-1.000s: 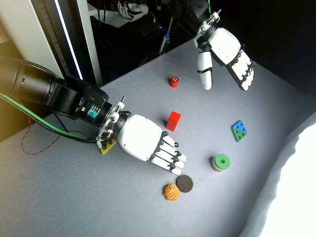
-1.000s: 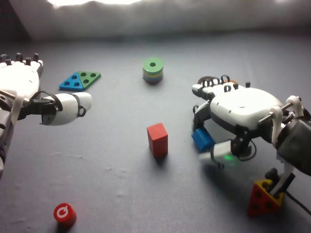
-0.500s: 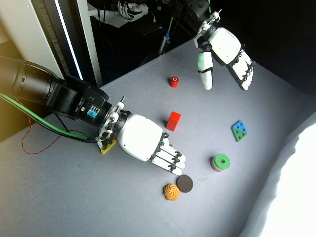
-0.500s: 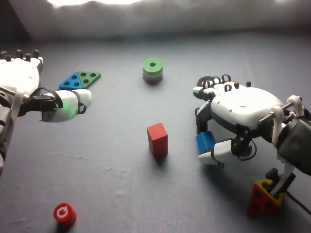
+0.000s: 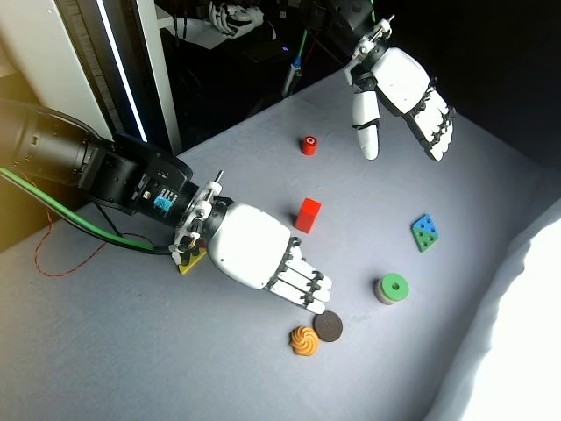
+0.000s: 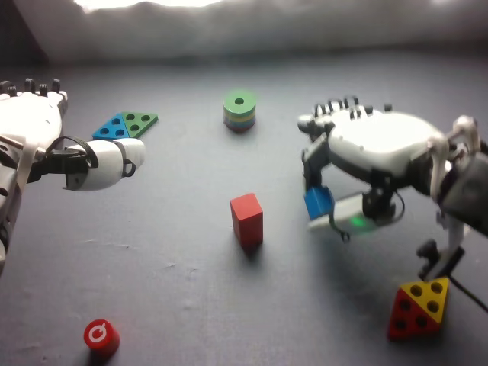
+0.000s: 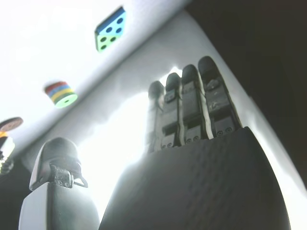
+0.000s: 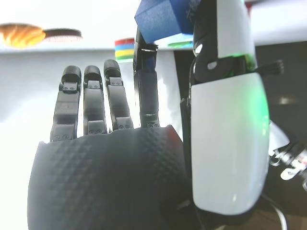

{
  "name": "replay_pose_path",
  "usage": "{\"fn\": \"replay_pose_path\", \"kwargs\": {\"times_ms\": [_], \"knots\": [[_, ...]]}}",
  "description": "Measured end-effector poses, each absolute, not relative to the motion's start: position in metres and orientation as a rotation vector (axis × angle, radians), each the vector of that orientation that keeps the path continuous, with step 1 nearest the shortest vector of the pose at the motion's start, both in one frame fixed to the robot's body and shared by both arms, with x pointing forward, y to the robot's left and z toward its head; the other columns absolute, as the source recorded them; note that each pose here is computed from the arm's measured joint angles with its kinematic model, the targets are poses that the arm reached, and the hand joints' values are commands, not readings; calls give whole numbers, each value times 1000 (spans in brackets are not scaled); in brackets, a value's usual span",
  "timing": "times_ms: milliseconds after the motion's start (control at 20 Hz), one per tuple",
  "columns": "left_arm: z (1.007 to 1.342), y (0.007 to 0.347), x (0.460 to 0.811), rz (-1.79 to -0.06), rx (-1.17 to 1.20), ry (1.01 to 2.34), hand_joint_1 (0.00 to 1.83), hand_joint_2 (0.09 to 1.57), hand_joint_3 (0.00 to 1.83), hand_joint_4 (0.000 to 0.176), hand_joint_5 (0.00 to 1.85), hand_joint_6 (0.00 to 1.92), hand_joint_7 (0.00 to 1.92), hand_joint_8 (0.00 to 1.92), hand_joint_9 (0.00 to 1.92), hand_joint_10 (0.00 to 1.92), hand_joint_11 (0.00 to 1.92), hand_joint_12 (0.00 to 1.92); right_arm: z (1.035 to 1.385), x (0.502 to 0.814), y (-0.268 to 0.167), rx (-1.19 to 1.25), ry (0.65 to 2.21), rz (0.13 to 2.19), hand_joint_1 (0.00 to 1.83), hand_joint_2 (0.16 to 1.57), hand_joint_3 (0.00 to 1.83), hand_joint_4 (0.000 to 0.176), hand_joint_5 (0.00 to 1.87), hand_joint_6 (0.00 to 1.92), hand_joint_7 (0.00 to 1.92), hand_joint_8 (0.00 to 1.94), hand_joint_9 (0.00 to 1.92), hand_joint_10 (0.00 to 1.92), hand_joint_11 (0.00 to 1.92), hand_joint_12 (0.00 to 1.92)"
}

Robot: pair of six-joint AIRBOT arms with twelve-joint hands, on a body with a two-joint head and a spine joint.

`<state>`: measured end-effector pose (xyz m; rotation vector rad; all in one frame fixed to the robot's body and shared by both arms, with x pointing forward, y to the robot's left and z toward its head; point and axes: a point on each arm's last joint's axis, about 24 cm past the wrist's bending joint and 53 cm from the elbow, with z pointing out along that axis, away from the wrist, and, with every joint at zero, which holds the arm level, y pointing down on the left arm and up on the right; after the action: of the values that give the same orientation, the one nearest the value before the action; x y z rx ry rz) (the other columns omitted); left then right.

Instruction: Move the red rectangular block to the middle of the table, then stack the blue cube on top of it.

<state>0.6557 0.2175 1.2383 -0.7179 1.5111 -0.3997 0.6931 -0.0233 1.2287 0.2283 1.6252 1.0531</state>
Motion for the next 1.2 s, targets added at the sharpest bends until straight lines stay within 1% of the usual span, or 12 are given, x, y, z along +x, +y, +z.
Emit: {"fn": "replay_pose_path", "kwargs": {"times_ms": [100,150,350,500,600,650,700,800,850,950,1000,1200], "knots": [[1238,217,656,-400,-717,1512,0,1123,2,0,124,0,134,0,97,0,0,317,1242,692,-18,190,1614,1058,1058,1086,61,56,988,1048,64,8,0,0,0,0],[1238,217,656,-400,-717,1511,0,1126,2,0,122,3,136,3,104,4,0,336,1251,691,-13,172,1614,1077,1070,1086,66,18,983,1056,66,8,0,0,0,0],[1238,218,656,-398,-719,1510,0,1127,1,0,145,6,154,5,124,12,0,398,1287,691,-10,101,1571,1086,1039,1091,77,85,963,1090,73,9,0,0,0,0],[1240,219,656,-399,-723,1506,0,1133,2,0,139,2,145,0,106,1,0,352,1305,685,0,53,1570,1123,1061,1084,85,29,970,1079,90,13,0,0,0,0],[1242,220,657,-396,-722,1501,13,1135,2,0,152,5,161,4,124,6,0,400,1313,681,6,21,1570,1141,1054,1087,88,40,961,1092,89,11,0,0,0,0],[1243,220,657,-394,-722,1498,2,1137,2,0,147,2,158,1,122,4,0,386,1321,678,10,-4,1562,1147,1031,1035,22,0,1048,1202,216,9,71,5,71,43],[1242,221,657,-391,-722,1499,0,1131,0,0,148,2,155,0,118,1,0,382,1328,676,13,-23,1555,1153,1060,1071,34,19,1020,1042,113,21,13,0,13,8],[1242,221,657,-391,-723,1502,0,1132,0,0,140,5,146,5,114,8,0,360,1336,672,16,-46,1550,1168,1080,1087,43,6,1004,1024,87,19,0,0,0,0],[1242,220,657,-392,-722,1501,0,1133,0,0,126,4,130,4,94,6,0,304,1337,669,21,-63,1556,1177,1070,1087,44,36,1002,1024,98,23,0,0,0,0],[1242,220,657,-392,-722,1501,0,1133,1,0,119,2,124,2,89,5,0,287,1332,664,29,-93,1580,1192,1070,1084,42,46,1009,1010,89,16,0,0,0,0],[1242,220,657,-392,-722,1502,10,1129,0,0,173,11,178,9,141,16,0,429,1330,660,35,-112,1595,1202,1084,1095,46,0,986,1047,112,24,0,0,0,0],[1241,220,657,-391,-725,1504,0,1136,0,0,149,2,152,3,109,2,0,334,1322,653,50,-179,1611,1191,1081,1088,44,5,997,1030,118,22,0,0,0,0]]}}
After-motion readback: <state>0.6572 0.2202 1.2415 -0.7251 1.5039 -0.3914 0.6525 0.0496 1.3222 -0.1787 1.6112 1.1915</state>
